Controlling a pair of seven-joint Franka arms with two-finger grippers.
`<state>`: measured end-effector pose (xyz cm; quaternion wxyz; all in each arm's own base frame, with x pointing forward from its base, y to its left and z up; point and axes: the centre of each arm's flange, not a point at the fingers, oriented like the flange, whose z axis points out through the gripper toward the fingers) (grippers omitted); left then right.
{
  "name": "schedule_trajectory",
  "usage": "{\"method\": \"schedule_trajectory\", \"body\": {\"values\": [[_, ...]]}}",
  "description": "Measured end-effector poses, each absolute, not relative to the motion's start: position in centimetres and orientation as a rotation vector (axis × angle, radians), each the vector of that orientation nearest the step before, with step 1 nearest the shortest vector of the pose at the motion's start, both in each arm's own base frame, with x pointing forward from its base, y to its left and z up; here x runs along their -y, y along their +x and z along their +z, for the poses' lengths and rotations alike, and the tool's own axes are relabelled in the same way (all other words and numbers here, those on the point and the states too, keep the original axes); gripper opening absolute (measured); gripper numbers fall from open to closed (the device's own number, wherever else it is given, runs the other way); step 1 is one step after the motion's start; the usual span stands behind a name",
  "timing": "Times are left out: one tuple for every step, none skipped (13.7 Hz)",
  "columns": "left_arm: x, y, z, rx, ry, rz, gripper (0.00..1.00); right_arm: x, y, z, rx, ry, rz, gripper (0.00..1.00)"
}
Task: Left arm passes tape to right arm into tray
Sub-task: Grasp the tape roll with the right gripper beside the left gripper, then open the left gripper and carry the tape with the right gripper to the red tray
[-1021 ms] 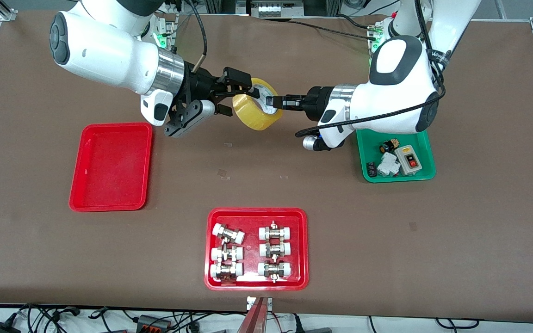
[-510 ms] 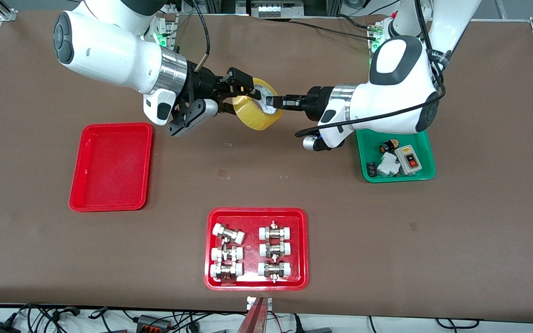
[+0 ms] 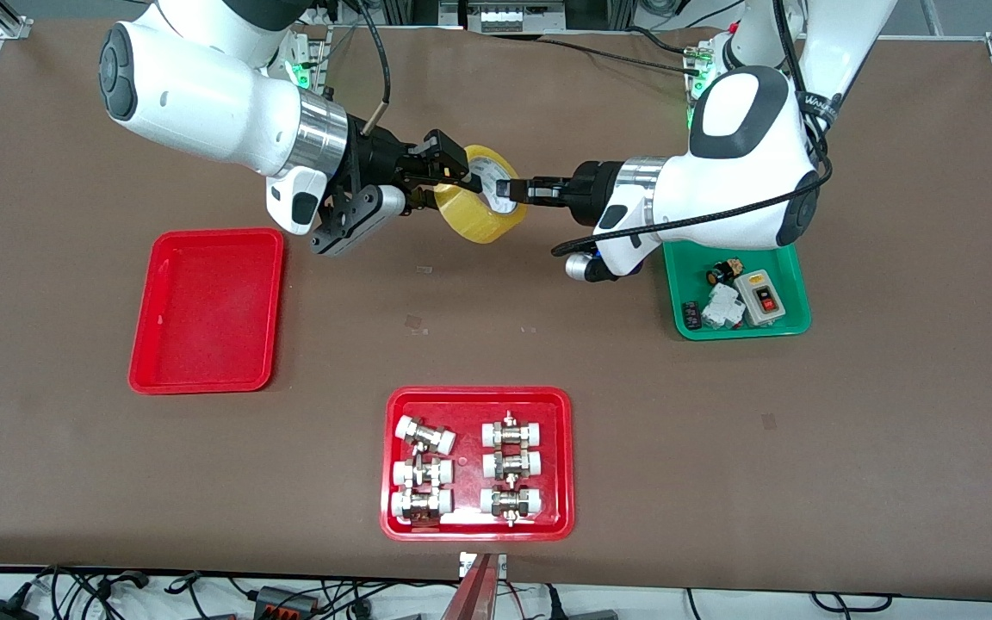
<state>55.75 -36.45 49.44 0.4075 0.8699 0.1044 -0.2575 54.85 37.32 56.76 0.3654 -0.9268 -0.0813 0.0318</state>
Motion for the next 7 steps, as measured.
{"method": "schedule_trajectory", "body": {"values": [[36.4,55.8,49.4,-0.263,2.193,-0.649,0.23,-37.3,54.8,56.8,0.209,-2.383,0.082,0.54],[36.4,55.8,49.4,-0.263,2.193,-0.649,0.23,-37.3,54.8,56.8,0.209,-2.383,0.082,0.54],[36.5,55.8,49.5,-0.263,2.193,-0.648,0.27,-37.3,54.8,56.7,0.209,-2.383,0.082,0.54],[36.4,55.8,49.5,-0.262,2.193,-0.650,0.27,-37.3,54.9,56.7,0.209,-2.383,0.082,0.54],[36.1,55.8,49.6,-0.258,2.193,-0.663,0.33,-37.4,54.9,56.6,0.208,-2.384,0.083,0.54],[35.2,55.9,49.7,-0.252,2.192,-0.690,0.43,-37.4,54.9,56.5,0.207,-2.384,0.085,0.54],[33.8,56.3,50.1,-0.243,2.187,-0.724,0.51,-37.3,55.0,56.5,0.207,-2.386,0.085,0.54]]}}
